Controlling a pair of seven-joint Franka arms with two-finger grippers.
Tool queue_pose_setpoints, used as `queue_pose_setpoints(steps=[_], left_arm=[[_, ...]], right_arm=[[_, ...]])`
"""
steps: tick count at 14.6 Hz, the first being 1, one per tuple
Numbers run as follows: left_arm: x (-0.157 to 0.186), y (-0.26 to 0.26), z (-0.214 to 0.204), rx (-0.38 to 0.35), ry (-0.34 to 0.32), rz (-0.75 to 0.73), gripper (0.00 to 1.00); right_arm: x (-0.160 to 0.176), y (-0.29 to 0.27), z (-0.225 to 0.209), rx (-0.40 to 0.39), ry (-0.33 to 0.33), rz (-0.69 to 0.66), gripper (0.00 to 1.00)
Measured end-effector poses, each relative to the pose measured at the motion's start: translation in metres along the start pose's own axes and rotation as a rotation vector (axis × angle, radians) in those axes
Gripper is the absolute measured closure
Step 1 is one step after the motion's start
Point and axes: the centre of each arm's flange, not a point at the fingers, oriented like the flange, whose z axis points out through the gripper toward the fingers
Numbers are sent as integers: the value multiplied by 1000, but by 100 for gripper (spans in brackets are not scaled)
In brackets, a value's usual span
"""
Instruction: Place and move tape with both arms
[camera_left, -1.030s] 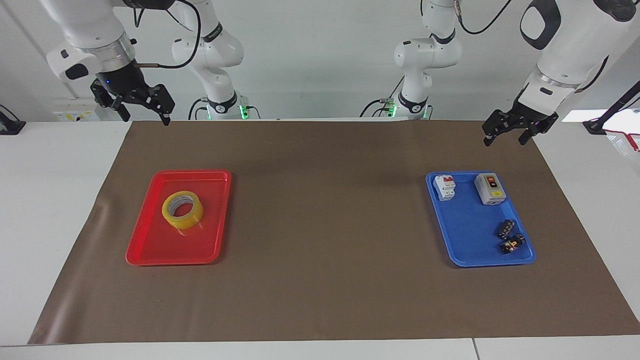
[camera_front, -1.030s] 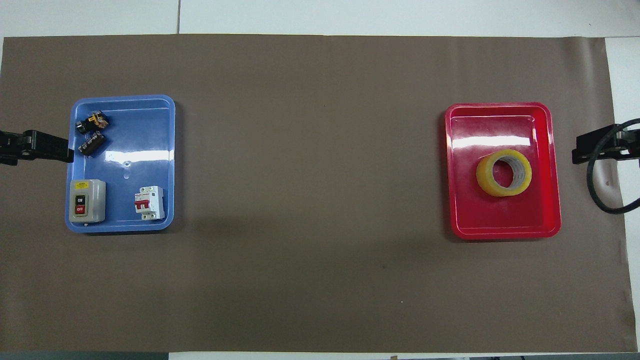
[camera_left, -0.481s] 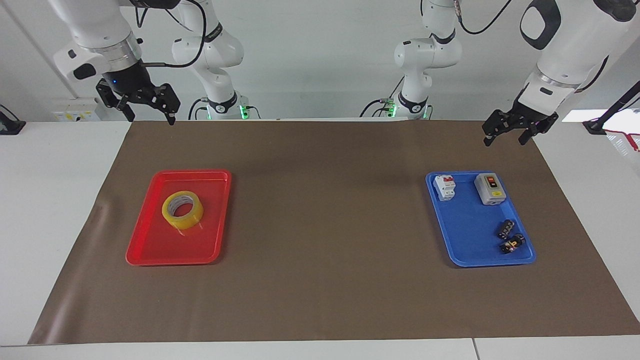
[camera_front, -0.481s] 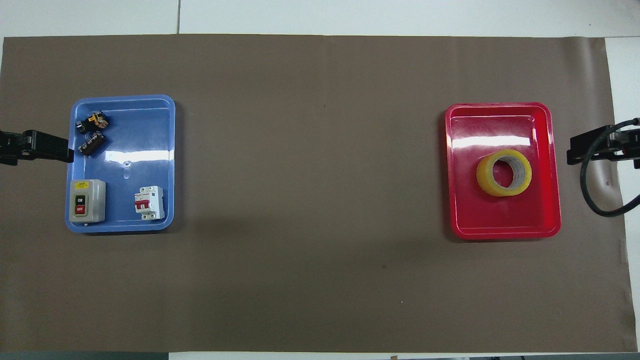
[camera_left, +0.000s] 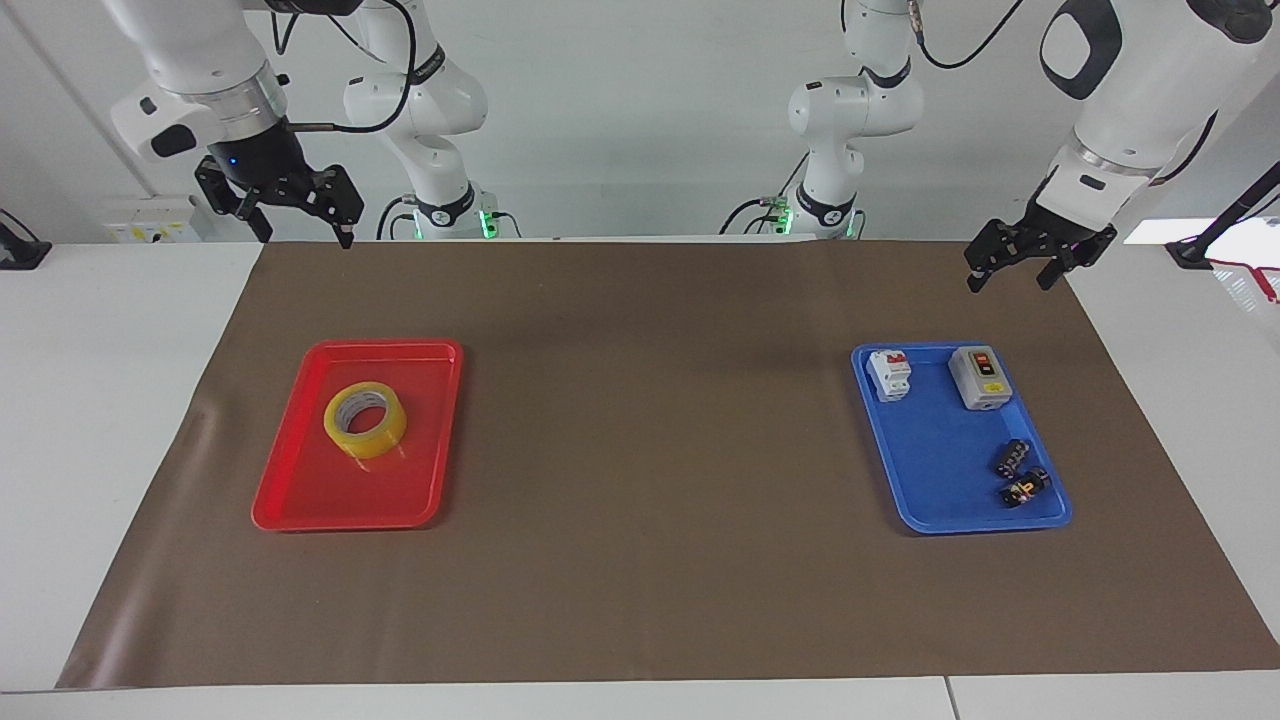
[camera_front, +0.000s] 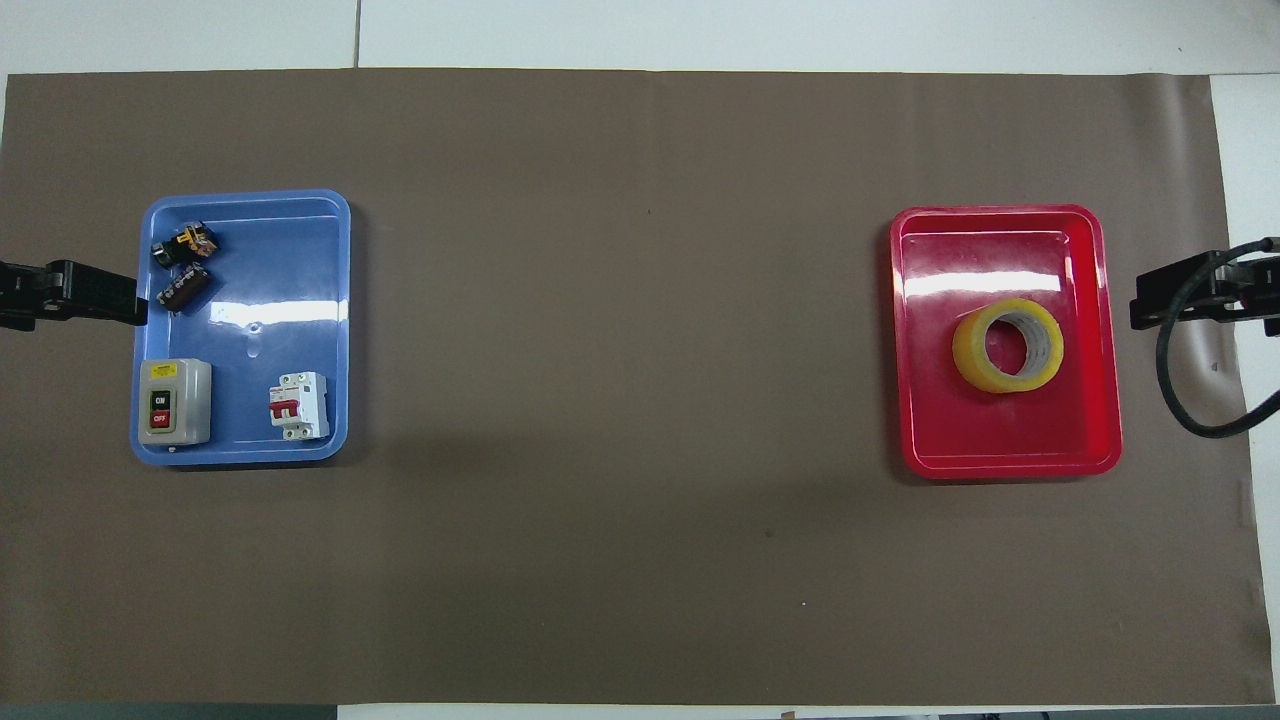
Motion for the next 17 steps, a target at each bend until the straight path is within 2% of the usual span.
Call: queue_pose_setpoints(steps=[17], left_arm=[[0, 0, 0, 0, 0, 0, 0]], right_arm=[[-1, -3, 0, 19, -6, -6, 0]])
